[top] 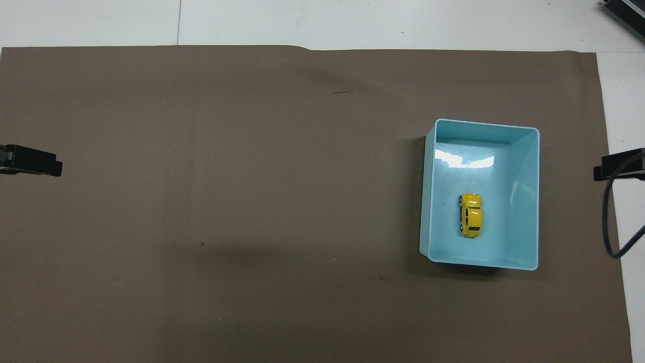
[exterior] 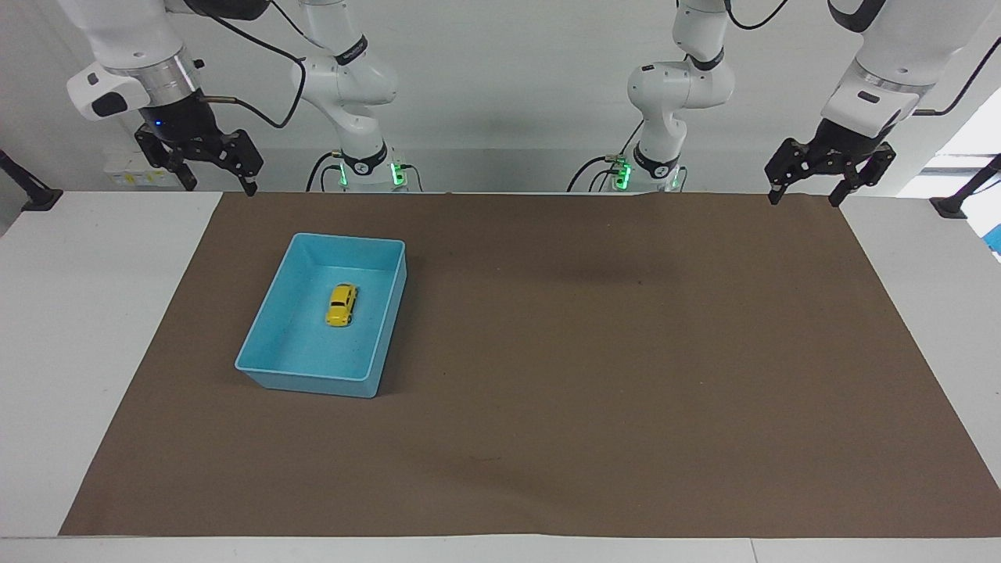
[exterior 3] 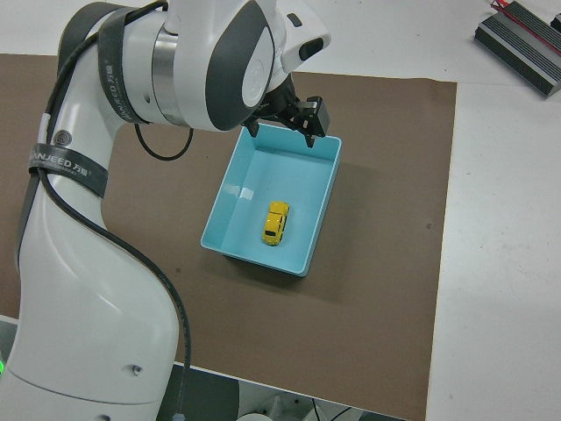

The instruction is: Wind up and store yellow beetle car

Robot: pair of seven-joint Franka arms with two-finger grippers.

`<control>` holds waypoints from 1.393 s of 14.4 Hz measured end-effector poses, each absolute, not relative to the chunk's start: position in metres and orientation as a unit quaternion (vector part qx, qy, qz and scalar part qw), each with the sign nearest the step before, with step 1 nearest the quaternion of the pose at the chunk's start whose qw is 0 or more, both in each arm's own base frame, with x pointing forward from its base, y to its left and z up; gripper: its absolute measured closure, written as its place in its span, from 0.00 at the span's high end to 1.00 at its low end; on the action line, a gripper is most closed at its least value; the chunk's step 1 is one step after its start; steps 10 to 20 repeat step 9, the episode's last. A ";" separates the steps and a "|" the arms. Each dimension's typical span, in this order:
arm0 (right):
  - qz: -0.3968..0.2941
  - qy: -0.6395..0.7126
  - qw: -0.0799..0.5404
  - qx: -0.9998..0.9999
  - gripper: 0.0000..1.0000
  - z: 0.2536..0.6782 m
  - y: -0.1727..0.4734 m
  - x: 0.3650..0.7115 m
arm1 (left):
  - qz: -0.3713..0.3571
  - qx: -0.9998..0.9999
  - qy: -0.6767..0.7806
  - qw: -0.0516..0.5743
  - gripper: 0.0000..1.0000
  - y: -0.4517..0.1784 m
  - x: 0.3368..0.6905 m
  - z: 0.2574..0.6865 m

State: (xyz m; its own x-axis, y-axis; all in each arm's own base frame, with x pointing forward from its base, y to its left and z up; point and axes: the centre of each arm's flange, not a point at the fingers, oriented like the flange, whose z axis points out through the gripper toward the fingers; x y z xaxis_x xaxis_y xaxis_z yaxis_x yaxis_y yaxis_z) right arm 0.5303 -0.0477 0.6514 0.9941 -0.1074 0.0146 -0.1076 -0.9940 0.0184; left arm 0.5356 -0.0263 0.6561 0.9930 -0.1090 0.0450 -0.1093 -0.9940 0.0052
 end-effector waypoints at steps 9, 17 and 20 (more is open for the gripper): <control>0.004 -0.051 0.009 0.999 1.00 0.649 -0.044 0.530 | 0.022 0.998 -0.055 0.004 1.00 -0.026 0.536 0.656; 0.004 -0.051 0.009 0.999 1.00 0.649 -0.044 0.530 | 0.022 0.998 -0.055 0.004 1.00 -0.026 0.536 0.656; 0.004 -0.051 0.009 0.999 1.00 0.649 -0.044 0.530 | 0.022 0.998 -0.055 0.004 1.00 -0.026 0.536 0.656</control>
